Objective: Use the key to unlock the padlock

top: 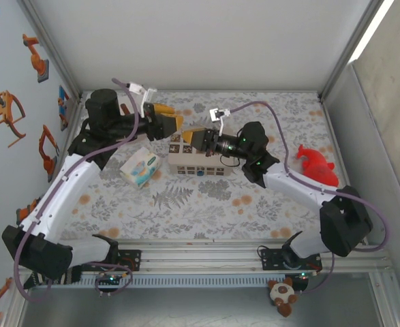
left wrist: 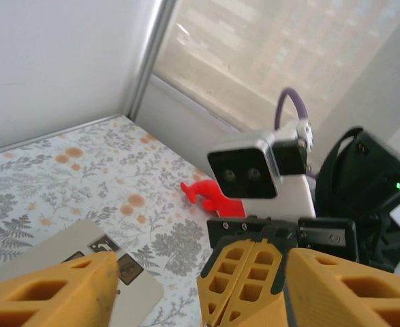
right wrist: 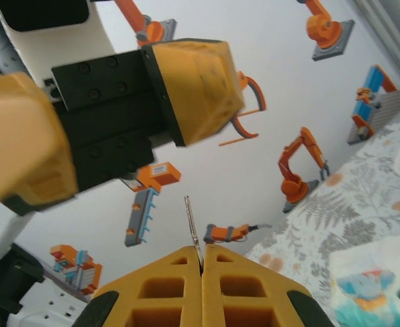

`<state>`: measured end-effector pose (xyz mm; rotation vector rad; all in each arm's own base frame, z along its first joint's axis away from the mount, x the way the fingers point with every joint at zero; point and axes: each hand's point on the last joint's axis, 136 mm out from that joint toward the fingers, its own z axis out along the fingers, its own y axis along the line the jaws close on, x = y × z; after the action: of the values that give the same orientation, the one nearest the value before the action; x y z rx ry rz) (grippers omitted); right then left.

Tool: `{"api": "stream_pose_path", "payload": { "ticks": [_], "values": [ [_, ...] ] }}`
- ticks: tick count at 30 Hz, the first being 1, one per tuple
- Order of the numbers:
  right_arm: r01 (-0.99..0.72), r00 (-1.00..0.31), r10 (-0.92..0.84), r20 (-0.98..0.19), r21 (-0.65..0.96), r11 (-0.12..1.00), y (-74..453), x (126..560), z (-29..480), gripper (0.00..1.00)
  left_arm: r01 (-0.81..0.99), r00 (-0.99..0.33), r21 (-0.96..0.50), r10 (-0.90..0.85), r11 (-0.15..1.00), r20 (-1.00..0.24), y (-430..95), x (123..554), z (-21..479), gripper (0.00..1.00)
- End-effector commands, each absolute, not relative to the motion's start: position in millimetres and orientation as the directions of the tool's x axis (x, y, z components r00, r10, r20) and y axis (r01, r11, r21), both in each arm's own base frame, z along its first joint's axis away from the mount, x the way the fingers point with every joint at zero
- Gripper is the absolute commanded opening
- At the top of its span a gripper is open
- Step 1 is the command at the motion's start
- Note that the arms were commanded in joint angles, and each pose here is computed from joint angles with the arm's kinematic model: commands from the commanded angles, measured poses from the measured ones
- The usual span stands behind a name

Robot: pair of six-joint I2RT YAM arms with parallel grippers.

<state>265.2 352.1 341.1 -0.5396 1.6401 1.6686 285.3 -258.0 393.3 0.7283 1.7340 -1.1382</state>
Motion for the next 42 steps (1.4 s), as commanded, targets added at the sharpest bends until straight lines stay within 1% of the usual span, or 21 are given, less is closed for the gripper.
{"api": "stream_pose_path", "payload": {
  "ticks": [1,4,7,12,15,18,20,23,25,28,34,37,39,42],
  "values": [
    [-0.750,-0.608,0.163,-0.777,0.629,0.202,335.2,266.1,328.0,0.00,0.777,-0.378,-0.360,-0.075,0.517,-0.923,-234.7,288.5,406.7,0.74],
    [-0.727,-0.597,0.091,-0.797,0.586,0.357,316.1,269.9,300.7,0.00,0.697,-0.421,-0.382,-0.086,0.607,-0.903,-217.3,287.4,387.7,0.85],
    [-0.674,-0.630,0.087,-0.772,0.598,0.433,292.0,279.2,277.0,0.00,0.614,-0.509,-0.453,-0.115,0.646,-0.853,-208.2,280.8,350.1,0.95],
    [-0.567,-0.695,0.122,-0.709,0.644,0.513,259.9,296.7,237.8,0.00,0.453,-0.710,-0.576,-0.115,0.681,-0.695,-216.5,257.5,250.1,0.98],
    [-0.520,-0.740,0.130,-0.659,0.685,0.510,251.6,306.6,214.8,0.00,0.360,-0.793,-0.633,-0.132,0.685,-0.594,-230.7,241.6,198.0,0.99],
    [-0.480,-0.784,0.132,-0.607,0.726,0.493,250.1,315.9,195.0,0.00,0.261,-0.839,-0.710,-0.210,0.654,-0.502,-239.9,237.5,167.1,0.99],
    [-0.459,-0.816,0.102,-0.569,0.745,0.485,253.1,318.7,182.4,0.00,0.223,-0.844,-0.729,-0.245,0.647,-0.476,-240.6,241.0,156.9,0.99],
    [-0.426,-0.844,0.075,-0.531,0.749,0.508,253.2,323.8,161.5,0.00,0.194,-0.842,-0.727,-0.269,0.658,-0.467,-242.6,250.6,147.4,0.99],
    [-0.407,-0.854,0.077,-0.515,0.752,0.518,250.5,327.8,153.1,0.00,0.183,-0.848,-0.742,-0.278,0.644,-0.451,-249.8,257.2,143.2,0.99],
    [-0.399,-0.853,0.080,-0.516,0.743,0.538,244.8,331.9,147.8,0.00,0.168,-0.859,-0.768,-0.291,0.618,-0.422,-263.5,269.3,137.6,0.99],
    [-0.362,-0.874,0.074,-0.481,0.744,0.562,234.0,337.6,132.8,0.00,0.144,-0.863,-0.756,-0.293,0.639,-0.412,-275.0,299.0,119.5,0.99],
    [-0.378,-0.873,0.035,-0.486,0.721,0.581,230.8,339.7,133.9,0.00,0.153,-0.864,-0.745,-0.277,0.650,-0.420,-272.2,314.8,116.3,0.99],
    [-0.382,-0.875,0.012,-0.485,0.705,0.598,228.1,341.6,133.0,0.00,0.143,-0.870,-0.758,-0.285,0.636,-0.403,-269.1,325.2,112.8,0.99],
    [-0.377,-0.879,0.007,-0.476,0.706,0.600,226.3,345.7,130.5,0.00,0.126,-0.866,-0.759,-0.302,0.639,-0.398,-260.8,340.5,106.5,0.99]
  ]
}}
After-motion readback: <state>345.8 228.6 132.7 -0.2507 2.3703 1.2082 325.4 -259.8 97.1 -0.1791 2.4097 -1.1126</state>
